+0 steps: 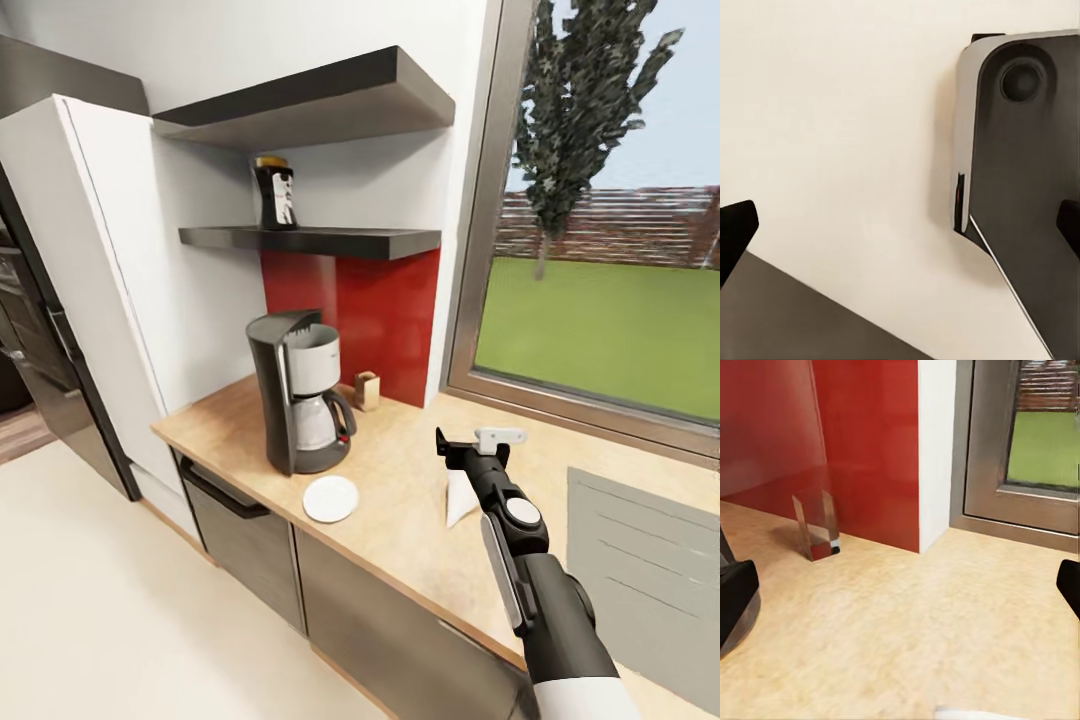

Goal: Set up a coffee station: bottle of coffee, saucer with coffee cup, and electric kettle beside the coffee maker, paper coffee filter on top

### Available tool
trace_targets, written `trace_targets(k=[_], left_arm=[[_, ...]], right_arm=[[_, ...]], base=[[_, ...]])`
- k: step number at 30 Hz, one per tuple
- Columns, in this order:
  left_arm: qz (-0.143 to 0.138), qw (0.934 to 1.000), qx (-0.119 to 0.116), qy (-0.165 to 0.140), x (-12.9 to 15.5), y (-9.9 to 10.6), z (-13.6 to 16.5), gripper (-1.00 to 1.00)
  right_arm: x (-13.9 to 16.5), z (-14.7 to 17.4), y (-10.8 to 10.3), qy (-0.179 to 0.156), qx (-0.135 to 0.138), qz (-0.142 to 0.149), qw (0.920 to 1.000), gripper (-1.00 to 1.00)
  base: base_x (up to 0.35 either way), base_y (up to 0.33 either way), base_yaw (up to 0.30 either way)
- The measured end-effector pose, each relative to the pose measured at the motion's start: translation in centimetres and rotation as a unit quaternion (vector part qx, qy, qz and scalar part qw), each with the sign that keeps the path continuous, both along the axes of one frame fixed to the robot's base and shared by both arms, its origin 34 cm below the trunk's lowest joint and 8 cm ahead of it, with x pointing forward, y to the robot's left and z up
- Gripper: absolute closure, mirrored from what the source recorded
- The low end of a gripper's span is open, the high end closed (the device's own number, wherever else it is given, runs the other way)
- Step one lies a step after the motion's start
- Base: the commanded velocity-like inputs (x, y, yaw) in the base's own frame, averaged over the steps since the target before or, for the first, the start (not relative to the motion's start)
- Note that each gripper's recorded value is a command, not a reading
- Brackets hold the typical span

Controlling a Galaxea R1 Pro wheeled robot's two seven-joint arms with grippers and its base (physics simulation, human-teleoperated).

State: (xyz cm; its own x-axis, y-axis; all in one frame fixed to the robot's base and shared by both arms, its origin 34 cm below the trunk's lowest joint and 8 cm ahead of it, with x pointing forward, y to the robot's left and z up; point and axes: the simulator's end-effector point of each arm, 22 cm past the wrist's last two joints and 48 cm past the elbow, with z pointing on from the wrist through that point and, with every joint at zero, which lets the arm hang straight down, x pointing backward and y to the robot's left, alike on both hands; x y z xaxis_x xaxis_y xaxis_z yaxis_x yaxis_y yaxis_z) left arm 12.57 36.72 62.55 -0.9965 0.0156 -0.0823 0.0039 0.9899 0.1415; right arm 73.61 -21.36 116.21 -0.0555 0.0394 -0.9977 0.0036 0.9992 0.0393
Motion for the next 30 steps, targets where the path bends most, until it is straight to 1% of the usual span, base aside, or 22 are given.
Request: trace_targets(k=[9, 19, 30], left_arm=[[0.0, 1.0, 0.0, 0.001, -0.09, 0.0, 0.0, -1.0], [0.0, 1.0, 0.0, 0.002, -0.3, 0.0, 0.0, -1.0], [0.0, 1.0, 0.003, 0.006, -0.7, 0.44, 0.07, -1.0]], right_arm=[[0.0, 0.04, -0.03, 0.0, 0.0, 0.0, 1.0, -1.0], [0.02, 0.03, -0.03, 0.0, 0.0, 0.0, 1.0, -1.0], [0.02, 0.03, 0.0, 0.0, 0.0, 0.0, 1.0, -1.0]], base=[[0.165, 0.15, -0.262], [0.016, 0.013, -0.292], [0.0, 0.0, -0.293]])
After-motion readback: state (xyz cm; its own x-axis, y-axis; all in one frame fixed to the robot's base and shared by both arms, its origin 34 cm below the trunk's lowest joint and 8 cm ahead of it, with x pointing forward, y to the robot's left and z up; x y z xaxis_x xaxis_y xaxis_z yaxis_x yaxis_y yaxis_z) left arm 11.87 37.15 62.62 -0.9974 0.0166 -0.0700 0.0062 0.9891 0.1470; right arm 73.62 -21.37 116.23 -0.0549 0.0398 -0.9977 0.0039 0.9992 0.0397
